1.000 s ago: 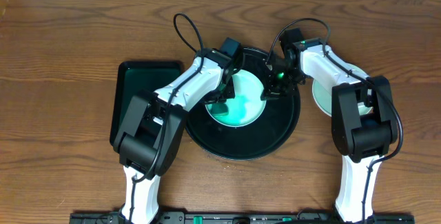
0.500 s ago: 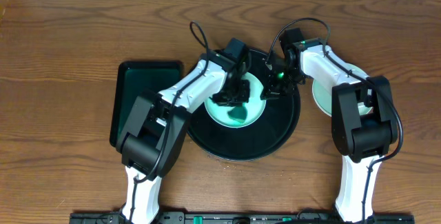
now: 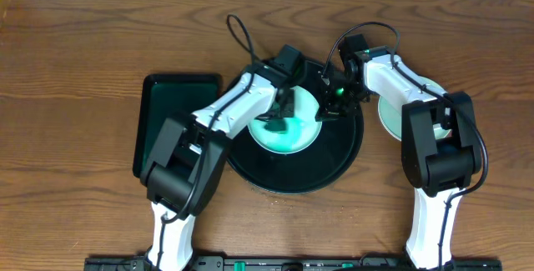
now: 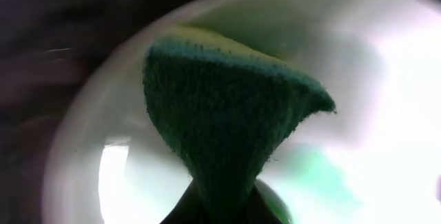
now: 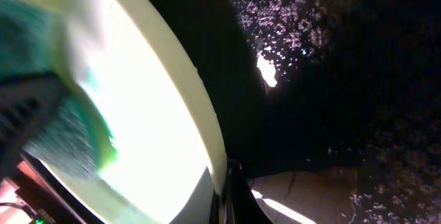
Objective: Clean dirty plates on tray and stack at the side
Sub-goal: 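Lift sponge away and move left gripper back over dark-green dish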
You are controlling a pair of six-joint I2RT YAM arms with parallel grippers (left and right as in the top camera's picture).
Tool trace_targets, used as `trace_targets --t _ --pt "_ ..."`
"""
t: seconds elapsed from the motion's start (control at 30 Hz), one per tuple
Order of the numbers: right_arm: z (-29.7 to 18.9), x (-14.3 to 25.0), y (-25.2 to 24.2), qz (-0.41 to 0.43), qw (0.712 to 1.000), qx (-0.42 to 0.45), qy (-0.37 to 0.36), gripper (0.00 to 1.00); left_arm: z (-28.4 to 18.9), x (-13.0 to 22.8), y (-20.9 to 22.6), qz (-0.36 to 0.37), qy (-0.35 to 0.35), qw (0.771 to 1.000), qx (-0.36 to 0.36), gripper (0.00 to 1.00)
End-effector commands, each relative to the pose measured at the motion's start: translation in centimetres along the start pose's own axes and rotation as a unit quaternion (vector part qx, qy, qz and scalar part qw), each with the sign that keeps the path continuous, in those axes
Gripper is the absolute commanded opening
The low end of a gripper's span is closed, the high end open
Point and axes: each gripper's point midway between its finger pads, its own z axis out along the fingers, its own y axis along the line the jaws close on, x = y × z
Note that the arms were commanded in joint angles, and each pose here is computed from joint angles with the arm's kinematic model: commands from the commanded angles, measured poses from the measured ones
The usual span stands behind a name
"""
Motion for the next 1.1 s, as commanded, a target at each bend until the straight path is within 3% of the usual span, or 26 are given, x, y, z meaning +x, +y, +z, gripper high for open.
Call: trace_targets --t 0.0,0.33,0.57,0.87,1.07 --pt "1.8 1.5 -0.9 0.005 0.999 0.009 0.032 0.01 -2.8 -2.7 5.6 -0.063 -0.046 0.994 -0.079 0.07" --pt "1.5 1.6 -0.6 -0.002 0.999 0.013 0.031 0.01 -14.8 -3.2 9.2 -0.143 -0.094 0.985 0.008 0.07" --pt "-1.0 0.9 0.6 -0.047 0.994 0.097 -0.023 0.01 -16.4 -1.8 14.0 -0.172 -0.076 0.982 -0.018 0.08" --pt "-8.7 0.6 3.4 -0.092 0.943 0.272 -0.166 0.01 -15.0 -1.5 19.2 -0.239 -0.058 0.968 -0.042 0.07" --pt "-14.5 1.6 5.2 -0.110 0.877 0.384 -0.266 0.01 -14.5 -1.0 20.0 -0.247 -0.045 0.967 -0.048 0.07"
